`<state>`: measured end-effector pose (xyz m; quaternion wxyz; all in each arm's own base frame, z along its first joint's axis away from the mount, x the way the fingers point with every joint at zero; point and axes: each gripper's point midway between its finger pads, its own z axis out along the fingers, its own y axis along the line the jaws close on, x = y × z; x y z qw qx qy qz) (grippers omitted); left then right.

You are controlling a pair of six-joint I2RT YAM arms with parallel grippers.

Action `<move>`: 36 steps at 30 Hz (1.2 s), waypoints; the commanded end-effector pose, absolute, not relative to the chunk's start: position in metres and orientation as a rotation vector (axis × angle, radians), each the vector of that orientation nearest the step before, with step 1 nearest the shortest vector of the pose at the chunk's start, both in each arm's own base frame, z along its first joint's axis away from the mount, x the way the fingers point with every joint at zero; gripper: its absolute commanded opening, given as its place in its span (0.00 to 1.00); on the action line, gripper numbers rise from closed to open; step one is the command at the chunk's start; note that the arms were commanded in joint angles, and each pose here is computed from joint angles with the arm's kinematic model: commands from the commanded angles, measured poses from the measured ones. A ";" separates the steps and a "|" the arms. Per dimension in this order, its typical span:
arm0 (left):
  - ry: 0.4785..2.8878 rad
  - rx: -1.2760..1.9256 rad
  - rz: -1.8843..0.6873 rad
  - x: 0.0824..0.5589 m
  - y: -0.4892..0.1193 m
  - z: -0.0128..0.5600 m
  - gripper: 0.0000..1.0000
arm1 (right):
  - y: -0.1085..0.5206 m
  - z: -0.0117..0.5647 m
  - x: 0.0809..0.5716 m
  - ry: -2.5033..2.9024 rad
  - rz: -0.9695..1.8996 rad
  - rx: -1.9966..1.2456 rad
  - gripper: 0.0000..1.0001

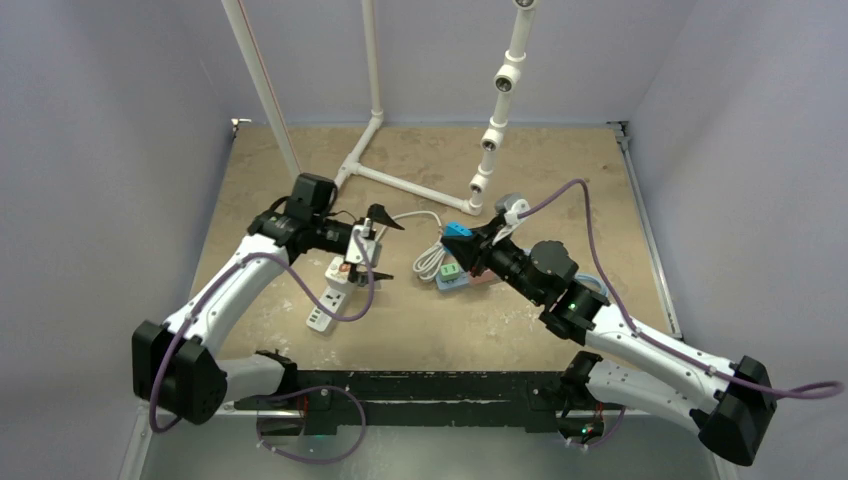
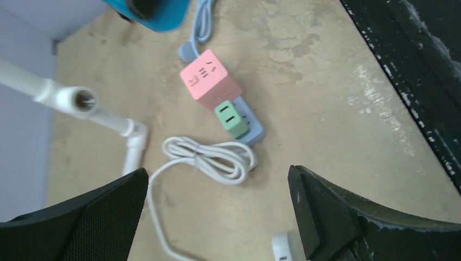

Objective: Insert the plug
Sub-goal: Move the socket to the center of the board.

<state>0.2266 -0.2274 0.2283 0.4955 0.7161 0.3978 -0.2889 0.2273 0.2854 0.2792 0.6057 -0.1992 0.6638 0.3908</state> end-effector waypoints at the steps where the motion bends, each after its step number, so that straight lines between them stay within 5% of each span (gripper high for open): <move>1: 1.083 1.739 -0.829 0.229 -0.262 0.204 0.99 | 0.226 0.272 0.252 1.590 0.678 -0.228 0.00; 10: 1.161 1.860 -0.885 0.249 -0.336 0.142 0.99 | 0.148 0.197 0.269 1.937 0.267 0.346 0.00; 19: 1.225 1.837 -0.893 0.263 -0.377 0.113 0.98 | 0.135 0.170 0.279 1.968 0.159 0.436 0.00; 29: 1.279 1.952 -0.902 0.257 -0.375 0.078 0.73 | 0.127 0.137 0.300 2.002 0.116 0.421 0.00; 31: 1.270 2.030 -0.869 0.255 -0.364 0.071 0.79 | 0.129 0.137 0.305 1.998 0.124 0.399 0.00; 33: 1.275 2.074 -0.839 0.254 -0.351 0.072 0.98 | 0.130 0.135 0.308 2.000 0.120 0.378 0.00; 36: 1.246 2.121 -0.832 0.248 -0.328 0.080 0.99 | 0.133 0.133 0.312 2.000 0.116 0.348 0.00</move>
